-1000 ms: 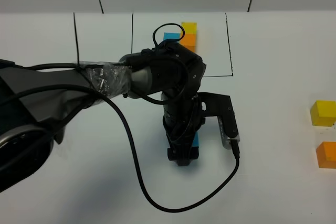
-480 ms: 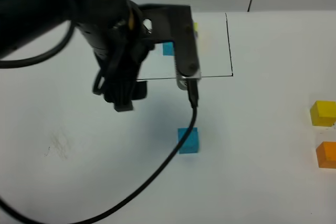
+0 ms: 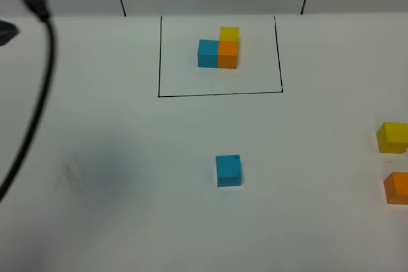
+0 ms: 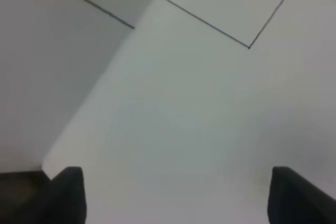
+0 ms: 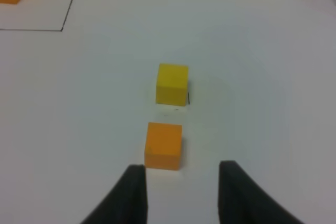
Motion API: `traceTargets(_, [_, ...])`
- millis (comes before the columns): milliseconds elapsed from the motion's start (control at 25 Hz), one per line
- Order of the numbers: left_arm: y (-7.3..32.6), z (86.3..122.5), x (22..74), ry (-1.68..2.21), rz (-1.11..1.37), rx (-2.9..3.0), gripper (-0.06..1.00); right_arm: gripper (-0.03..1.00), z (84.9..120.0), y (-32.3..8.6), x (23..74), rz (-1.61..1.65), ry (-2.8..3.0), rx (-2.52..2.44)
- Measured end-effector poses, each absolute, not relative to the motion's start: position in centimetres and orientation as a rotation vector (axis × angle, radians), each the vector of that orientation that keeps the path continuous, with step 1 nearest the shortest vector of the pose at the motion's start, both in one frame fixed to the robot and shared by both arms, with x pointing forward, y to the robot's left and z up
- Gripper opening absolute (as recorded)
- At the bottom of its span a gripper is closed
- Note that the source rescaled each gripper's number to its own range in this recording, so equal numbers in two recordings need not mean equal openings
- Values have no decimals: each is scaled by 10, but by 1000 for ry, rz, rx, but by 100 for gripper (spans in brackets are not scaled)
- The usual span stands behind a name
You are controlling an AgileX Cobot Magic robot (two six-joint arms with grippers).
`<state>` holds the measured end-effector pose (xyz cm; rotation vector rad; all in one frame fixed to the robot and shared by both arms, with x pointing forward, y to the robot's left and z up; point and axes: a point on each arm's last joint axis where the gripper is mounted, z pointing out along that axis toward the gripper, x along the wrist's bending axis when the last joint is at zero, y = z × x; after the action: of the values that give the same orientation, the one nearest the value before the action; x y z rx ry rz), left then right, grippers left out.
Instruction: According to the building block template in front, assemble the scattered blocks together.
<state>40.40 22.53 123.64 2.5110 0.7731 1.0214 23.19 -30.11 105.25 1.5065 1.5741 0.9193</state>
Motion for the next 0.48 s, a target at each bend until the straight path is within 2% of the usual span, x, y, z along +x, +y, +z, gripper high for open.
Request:
traceTargets(280, [307,1215,301,902,1231,2324,60,0,1052,-301,232,919,1574,1506])
traceTargets(480, [340,1195,237,878,1325,2130,60,0,1052,-301,232,919,1574,1506])
